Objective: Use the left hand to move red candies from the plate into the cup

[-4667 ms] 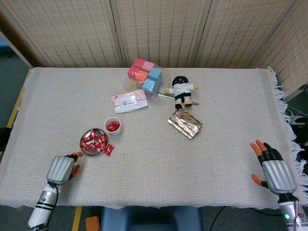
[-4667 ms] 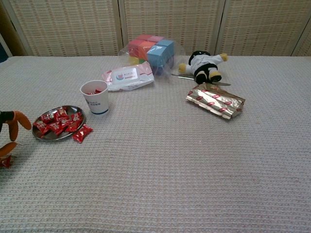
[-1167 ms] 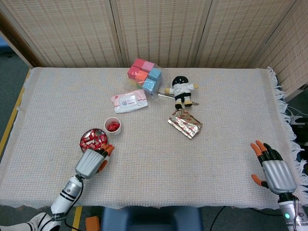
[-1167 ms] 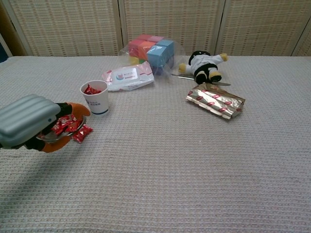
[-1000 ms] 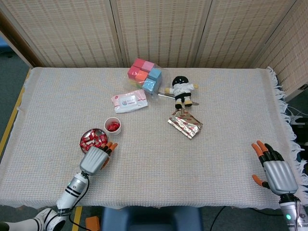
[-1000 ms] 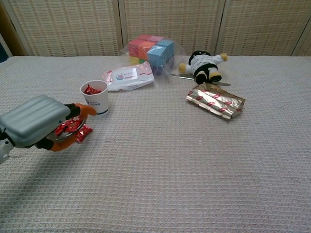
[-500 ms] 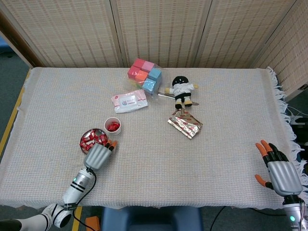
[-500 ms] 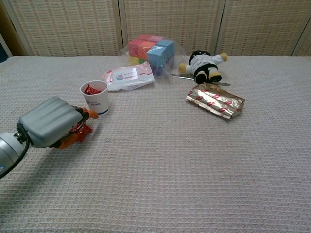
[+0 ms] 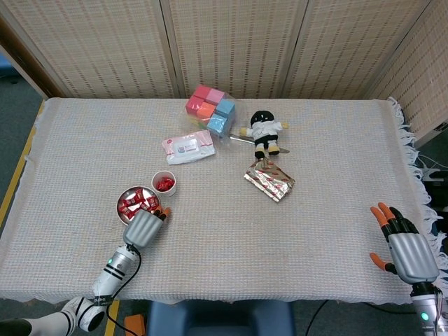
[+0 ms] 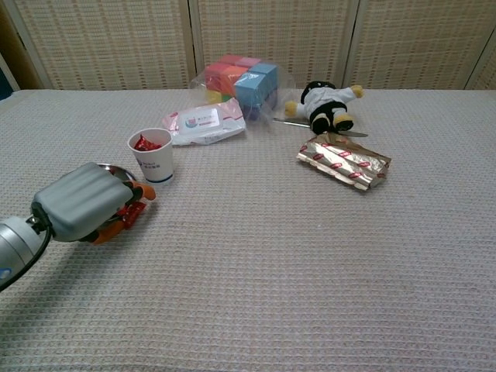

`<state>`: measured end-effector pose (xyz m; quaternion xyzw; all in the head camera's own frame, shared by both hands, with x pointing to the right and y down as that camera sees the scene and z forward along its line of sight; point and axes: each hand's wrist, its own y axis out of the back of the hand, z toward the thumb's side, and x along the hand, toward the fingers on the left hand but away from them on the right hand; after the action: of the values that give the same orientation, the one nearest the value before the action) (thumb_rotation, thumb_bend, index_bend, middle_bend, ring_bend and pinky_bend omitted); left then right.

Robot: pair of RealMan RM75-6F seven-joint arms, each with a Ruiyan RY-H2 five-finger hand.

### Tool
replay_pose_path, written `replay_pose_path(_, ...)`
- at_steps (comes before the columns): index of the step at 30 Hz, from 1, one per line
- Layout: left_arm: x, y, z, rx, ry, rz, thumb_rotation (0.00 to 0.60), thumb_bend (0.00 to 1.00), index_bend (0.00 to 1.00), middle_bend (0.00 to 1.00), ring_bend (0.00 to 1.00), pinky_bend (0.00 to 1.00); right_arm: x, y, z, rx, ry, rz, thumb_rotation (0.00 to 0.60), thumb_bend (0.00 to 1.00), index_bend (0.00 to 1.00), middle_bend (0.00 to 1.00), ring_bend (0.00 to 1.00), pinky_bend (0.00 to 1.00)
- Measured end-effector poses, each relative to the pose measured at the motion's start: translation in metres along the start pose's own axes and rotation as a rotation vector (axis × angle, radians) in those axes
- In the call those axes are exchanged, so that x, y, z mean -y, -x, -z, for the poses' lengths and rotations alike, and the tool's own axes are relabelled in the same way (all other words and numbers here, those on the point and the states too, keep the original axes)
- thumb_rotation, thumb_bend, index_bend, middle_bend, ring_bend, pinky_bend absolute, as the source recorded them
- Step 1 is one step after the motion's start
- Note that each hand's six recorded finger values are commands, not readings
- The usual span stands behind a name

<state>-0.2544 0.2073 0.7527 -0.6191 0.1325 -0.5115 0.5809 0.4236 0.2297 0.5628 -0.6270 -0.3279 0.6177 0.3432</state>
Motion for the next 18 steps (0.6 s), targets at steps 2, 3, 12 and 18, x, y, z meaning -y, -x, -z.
replay_pose_path(2, -0.0014, -0.0003, -0.0009, 0.003, 0.004, -0.007, 0.600, 0.43, 0.28, 0.40, 0.76, 1.00, 0.0004, 0.0001, -0.0001, 0.000, -0.001, -0.002, 0.600, 0.14, 0.00, 0.00, 0.00, 0.19)
replay_pose_path(3, -0.0023, -0.0004, -0.0012, 0.003, 0.005, -0.012, 0.600, 0.43, 0.29, 0.41, 0.76, 1.00, 0.0008, 0.0002, -0.0002, -0.001, -0.001, -0.003, 0.600, 0.14, 0.00, 0.00, 0.00, 0.19)
replay_pose_path(12, -0.0068, 0.0015, -0.0034, 0.006, 0.033, -0.040, 0.600, 0.43, 0.41, 0.48, 0.76, 1.00, 0.0010, -0.0010, -0.0011, -0.003, -0.001, -0.003, 0.600, 0.14, 0.00, 0.00, 0.00, 0.20)
replay_pose_path(18, -0.0081, 0.0033, -0.0019, 0.002, 0.044, -0.049, 0.600, 0.43, 0.46, 0.51, 0.76, 1.00, 0.0012, -0.0007, -0.0010, -0.002, -0.001, -0.005, 0.600, 0.14, 0.00, 0.00, 0.00, 0.20)
